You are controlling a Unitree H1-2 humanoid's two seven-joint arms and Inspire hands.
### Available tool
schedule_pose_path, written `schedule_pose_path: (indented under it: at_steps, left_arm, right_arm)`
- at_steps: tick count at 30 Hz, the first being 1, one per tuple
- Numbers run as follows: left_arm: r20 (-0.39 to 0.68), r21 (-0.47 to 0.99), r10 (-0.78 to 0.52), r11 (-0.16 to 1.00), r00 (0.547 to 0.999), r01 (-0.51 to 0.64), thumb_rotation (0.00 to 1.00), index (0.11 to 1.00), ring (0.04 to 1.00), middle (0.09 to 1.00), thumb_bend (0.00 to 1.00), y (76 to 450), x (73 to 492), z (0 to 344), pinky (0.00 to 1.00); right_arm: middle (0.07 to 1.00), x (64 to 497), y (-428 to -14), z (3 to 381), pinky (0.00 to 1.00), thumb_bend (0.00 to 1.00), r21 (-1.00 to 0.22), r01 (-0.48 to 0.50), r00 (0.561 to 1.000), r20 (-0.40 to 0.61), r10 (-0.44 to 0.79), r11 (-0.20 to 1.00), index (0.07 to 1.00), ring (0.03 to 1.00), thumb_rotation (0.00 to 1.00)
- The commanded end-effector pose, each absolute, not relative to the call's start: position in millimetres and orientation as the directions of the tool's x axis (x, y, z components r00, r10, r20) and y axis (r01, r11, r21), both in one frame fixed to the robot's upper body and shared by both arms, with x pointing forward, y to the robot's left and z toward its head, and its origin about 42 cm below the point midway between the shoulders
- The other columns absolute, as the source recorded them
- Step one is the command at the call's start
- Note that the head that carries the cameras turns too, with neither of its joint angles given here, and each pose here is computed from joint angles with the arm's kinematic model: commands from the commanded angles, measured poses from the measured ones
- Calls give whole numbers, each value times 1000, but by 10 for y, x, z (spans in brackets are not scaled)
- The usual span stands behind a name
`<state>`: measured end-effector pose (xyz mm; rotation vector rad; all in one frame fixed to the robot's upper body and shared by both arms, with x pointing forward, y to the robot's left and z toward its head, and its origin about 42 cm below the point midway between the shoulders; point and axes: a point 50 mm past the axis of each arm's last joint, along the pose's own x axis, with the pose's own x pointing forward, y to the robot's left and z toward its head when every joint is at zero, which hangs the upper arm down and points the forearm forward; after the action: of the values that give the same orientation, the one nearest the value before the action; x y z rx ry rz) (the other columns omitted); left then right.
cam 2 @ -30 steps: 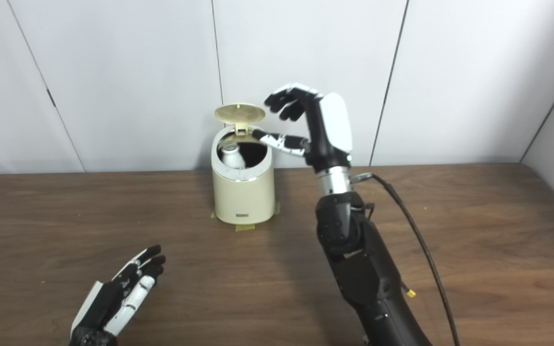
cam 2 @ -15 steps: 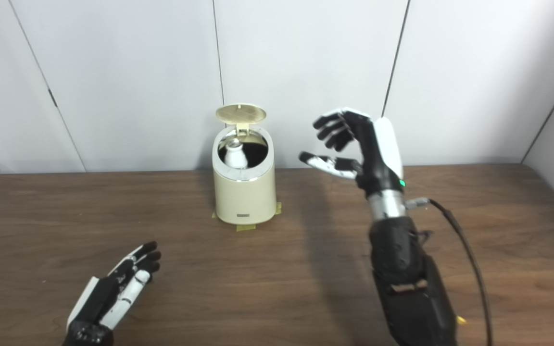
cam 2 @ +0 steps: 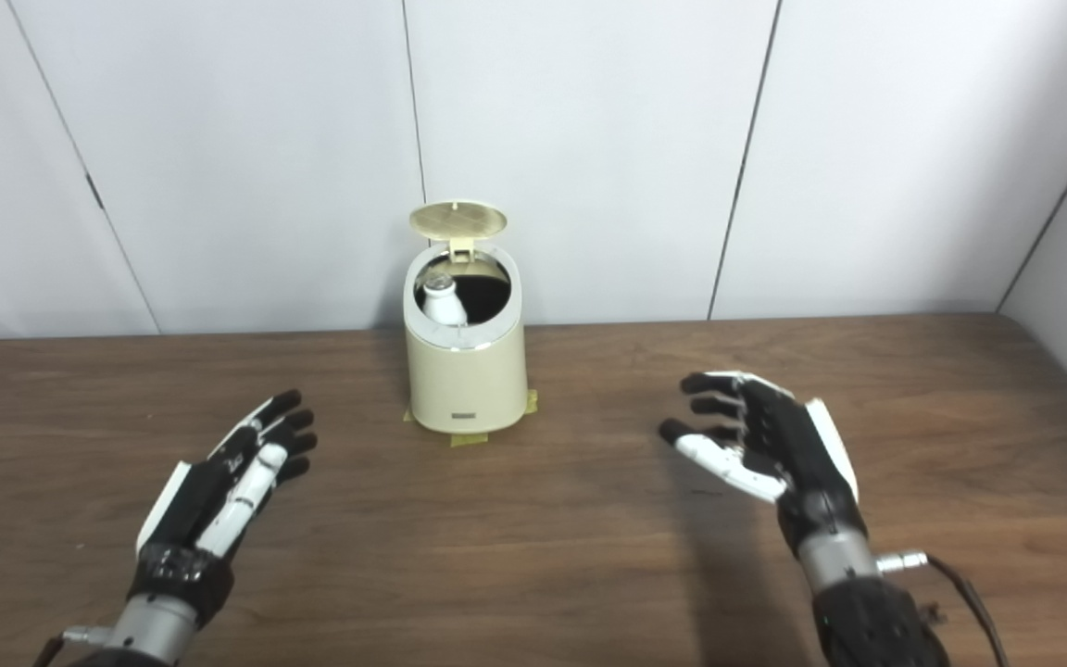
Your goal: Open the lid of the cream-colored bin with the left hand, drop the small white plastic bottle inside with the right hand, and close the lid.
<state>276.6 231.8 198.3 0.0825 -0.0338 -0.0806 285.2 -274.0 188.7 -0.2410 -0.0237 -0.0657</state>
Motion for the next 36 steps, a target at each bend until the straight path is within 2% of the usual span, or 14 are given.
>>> schedule_pose_path:
  at_steps: [1, 3, 6, 10, 12, 16, 19, 24, 30, 36]
  left_arm:
    - [98, 98, -87, 992, 991, 77, 664, 929, 866, 889, 520, 2289, 2900, 2139, 862]
    - [112, 104, -90, 991, 990, 79, 667, 926, 867, 891, 534, 2284, 2968, 2171, 862]
    - [127, 116, -94, 990, 988, 79, 691, 930, 874, 895, 553, 2280, 3062, 2220, 863]
    - [150, 122, -93, 990, 984, 75, 707, 944, 880, 906, 538, 2267, 3206, 2289, 860]
    - [161, 118, -91, 990, 983, 73, 693, 942, 881, 909, 546, 2250, 3274, 2337, 852]
    - [186, 108, -88, 992, 979, 69, 684, 935, 882, 902, 541, 2222, 3429, 2453, 857]
    - [206, 107, -87, 992, 975, 66, 695, 930, 880, 897, 529, 2213, 3533, 2523, 844]
    - [245, 165, -99, 985, 964, 59, 758, 932, 891, 902, 536, 2203, 3725, 2657, 859]
    - [273, 192, -117, 979, 955, 65, 760, 938, 907, 920, 533, 2179, 3937, 2843, 871]
    - [292, 217, -152, 972, 944, 89, 709, 921, 908, 923, 564, 2122, 4182, 3084, 886]
  right_arm:
    - [834, 2813, -2717, 1960, 675, 570, -245, 80, 992, 113, -54, 966, 804, 792, 548]
    - [861, 2714, -2713, 1860, 714, 610, -290, 88, 992, 111, -58, 953, 830, 822, 670]
    - [888, 2599, -2696, 1756, 784, 598, -305, 95, 992, 108, -65, 948, 854, 863, 797]
    - [906, 2468, -2670, 1651, 847, 604, -264, 124, 989, 107, -99, 956, 867, 899, 887]
    - [905, 2422, -2645, 1609, 848, 596, -235, 133, 988, 110, -109, 963, 873, 900, 941]
    - [900, 2394, -2619, 1485, 850, 629, -161, 138, 986, 117, -120, 977, 871, 900, 967]
    - [899, 2372, -2608, 1437, 868, 617, -136, 138, 985, 126, -121, 981, 872, 908, 987]
    - [890, 2342, -2587, 1391, 871, 672, -124, 157, 980, 140, -139, 980, 868, 901, 981]
    - [883, 2344, -2602, 1361, 867, 635, -122, 173, 978, 143, -155, 977, 867, 897, 968]
    - [882, 2331, -2597, 1328, 866, 626, -129, 176, 977, 140, -158, 976, 866, 895, 975]
